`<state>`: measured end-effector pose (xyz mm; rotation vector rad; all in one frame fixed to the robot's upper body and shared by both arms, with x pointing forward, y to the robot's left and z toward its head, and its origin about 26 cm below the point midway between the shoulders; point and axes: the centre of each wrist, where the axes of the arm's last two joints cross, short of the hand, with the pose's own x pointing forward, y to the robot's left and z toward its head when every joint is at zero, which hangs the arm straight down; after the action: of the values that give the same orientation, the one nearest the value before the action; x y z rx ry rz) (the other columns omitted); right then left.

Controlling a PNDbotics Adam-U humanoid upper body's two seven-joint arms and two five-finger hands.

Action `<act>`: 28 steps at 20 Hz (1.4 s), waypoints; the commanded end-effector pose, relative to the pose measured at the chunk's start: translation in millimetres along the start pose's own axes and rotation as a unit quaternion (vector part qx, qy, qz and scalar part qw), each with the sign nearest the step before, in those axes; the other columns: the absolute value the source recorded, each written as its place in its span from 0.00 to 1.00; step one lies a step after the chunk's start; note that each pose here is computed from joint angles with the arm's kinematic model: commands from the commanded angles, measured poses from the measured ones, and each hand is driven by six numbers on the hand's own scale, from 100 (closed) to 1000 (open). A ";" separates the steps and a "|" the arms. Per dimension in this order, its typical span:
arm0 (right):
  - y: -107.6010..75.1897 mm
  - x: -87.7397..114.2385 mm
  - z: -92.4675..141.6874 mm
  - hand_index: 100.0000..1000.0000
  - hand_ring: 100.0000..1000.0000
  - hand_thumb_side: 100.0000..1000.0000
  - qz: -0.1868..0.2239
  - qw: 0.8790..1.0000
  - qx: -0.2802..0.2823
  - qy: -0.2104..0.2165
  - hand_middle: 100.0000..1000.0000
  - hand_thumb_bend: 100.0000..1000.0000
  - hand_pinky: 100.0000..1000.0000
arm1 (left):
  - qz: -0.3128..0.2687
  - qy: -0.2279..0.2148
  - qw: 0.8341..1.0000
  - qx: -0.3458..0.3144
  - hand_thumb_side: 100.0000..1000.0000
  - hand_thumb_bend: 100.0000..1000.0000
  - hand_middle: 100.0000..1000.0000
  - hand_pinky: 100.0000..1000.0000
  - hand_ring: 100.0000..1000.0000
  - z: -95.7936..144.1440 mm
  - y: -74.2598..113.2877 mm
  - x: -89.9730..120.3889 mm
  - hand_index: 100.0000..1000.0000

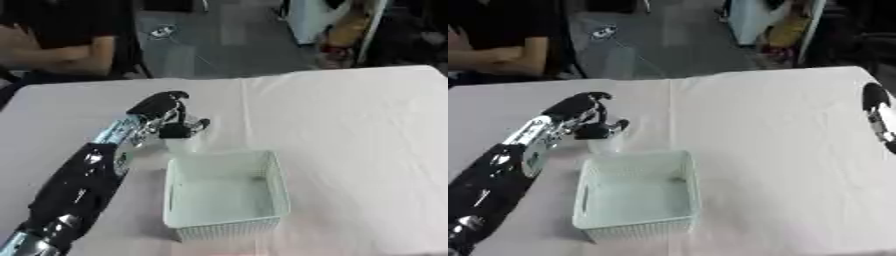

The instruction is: Pick up objects on the table and place them in the box.

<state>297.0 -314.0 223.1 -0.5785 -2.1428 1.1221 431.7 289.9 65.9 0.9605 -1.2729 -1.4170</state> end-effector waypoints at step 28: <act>-7.7 7.2 -8.0 0.93 0.91 0.61 0.008 1.000 -0.012 -0.024 0.90 0.00 0.88 | -0.054 0.026 0.998 0.001 1.00 0.88 0.93 0.99 0.99 -11.9 -2.8 0.7 0.40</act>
<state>298.7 -310.9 226.7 -0.5724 -2.1676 1.1224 438.8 282.3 52.9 1.0429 -1.1941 -1.4744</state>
